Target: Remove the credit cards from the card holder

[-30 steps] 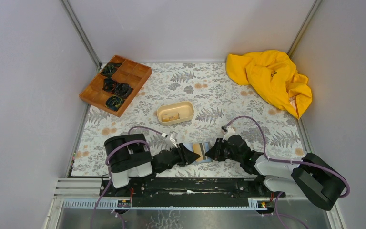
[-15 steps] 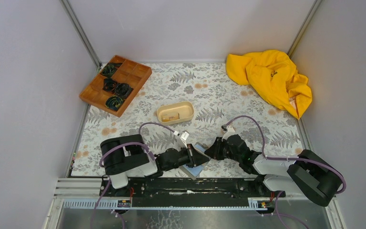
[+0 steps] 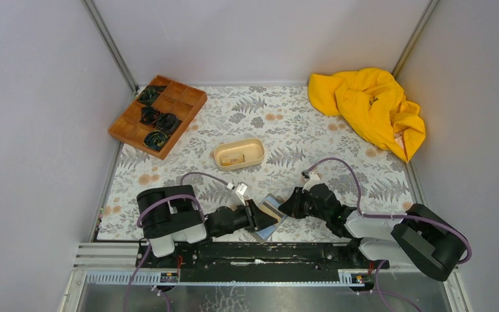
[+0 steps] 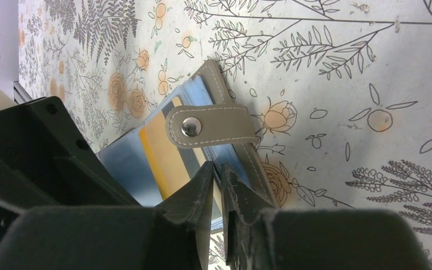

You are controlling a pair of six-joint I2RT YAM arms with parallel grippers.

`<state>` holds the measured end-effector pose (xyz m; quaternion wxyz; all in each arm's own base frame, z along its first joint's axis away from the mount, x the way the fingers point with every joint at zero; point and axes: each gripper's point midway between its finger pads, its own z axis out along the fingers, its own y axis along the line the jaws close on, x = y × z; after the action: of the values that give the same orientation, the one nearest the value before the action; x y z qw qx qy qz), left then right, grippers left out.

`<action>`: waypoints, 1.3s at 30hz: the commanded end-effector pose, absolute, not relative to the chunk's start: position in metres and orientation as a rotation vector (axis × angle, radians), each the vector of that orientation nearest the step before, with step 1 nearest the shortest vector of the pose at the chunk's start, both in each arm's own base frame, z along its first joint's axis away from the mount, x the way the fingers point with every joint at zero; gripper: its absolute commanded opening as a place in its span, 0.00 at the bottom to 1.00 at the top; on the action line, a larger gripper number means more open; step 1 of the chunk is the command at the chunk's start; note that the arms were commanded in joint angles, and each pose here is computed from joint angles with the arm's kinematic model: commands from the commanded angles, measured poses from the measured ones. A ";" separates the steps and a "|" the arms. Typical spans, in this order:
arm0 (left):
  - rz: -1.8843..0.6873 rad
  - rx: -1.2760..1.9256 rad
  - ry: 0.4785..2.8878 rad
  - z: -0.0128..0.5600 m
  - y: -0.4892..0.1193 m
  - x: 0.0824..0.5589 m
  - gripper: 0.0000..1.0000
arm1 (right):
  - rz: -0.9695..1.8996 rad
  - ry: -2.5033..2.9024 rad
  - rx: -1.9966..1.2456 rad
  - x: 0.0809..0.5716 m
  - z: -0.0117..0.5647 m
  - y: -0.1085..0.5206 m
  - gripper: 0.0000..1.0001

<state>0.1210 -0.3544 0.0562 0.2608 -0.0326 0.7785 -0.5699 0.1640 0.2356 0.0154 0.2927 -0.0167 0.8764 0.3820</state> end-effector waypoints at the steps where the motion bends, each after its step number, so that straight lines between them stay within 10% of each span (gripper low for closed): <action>1: -1.582 -0.188 2.035 0.068 -0.333 0.123 0.39 | 0.933 2.519 -0.064 0.128 -0.020 0.212 0.18; 39: -1.392 -0.269 2.179 0.021 -0.326 0.177 0.31 | 0.878 2.414 -0.079 0.130 0.026 0.194 0.18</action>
<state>0.1757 -0.3242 0.0263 0.2646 -0.1223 0.7949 -0.5321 0.1210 0.1976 0.0128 0.2634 -0.0217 0.8971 0.3541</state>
